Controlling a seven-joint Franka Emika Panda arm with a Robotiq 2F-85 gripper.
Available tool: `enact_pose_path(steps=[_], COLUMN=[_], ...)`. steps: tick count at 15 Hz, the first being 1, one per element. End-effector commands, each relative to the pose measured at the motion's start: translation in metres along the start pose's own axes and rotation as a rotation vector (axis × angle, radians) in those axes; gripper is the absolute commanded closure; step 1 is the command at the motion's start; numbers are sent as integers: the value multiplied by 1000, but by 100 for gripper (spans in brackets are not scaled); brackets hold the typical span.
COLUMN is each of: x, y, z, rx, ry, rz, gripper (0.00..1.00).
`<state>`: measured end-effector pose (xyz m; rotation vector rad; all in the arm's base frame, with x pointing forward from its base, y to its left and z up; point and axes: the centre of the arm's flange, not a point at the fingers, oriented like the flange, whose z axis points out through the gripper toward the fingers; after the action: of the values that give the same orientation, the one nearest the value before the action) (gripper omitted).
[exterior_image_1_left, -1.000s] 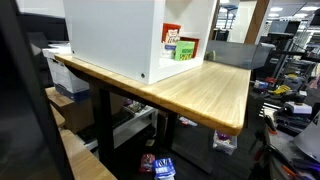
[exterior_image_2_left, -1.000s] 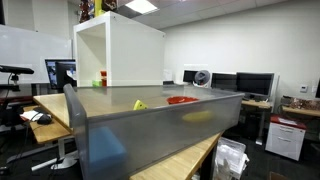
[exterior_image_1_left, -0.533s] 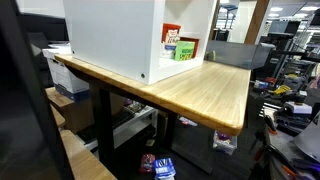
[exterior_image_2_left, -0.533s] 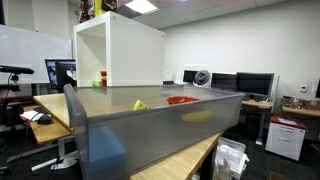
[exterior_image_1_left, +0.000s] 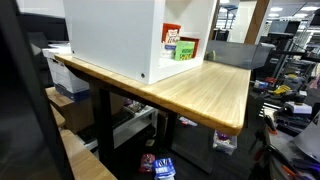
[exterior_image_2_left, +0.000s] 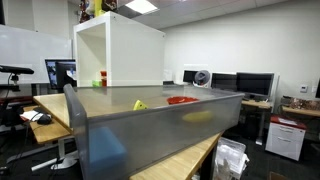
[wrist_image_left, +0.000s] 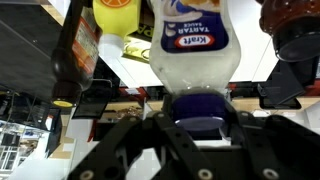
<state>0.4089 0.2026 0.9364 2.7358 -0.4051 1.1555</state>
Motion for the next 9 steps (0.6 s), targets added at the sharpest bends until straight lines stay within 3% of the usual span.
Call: enact_pose_path(steps=[1,6,7,9], x=[16,18,9,12], y=[-4,-3,6,6], z=[-13,-11,31,39], rx=[-6,-11,-17,-25], ry=[22,30,19,18], rz=[1,11,11,13], gripper=[81,81,81,81])
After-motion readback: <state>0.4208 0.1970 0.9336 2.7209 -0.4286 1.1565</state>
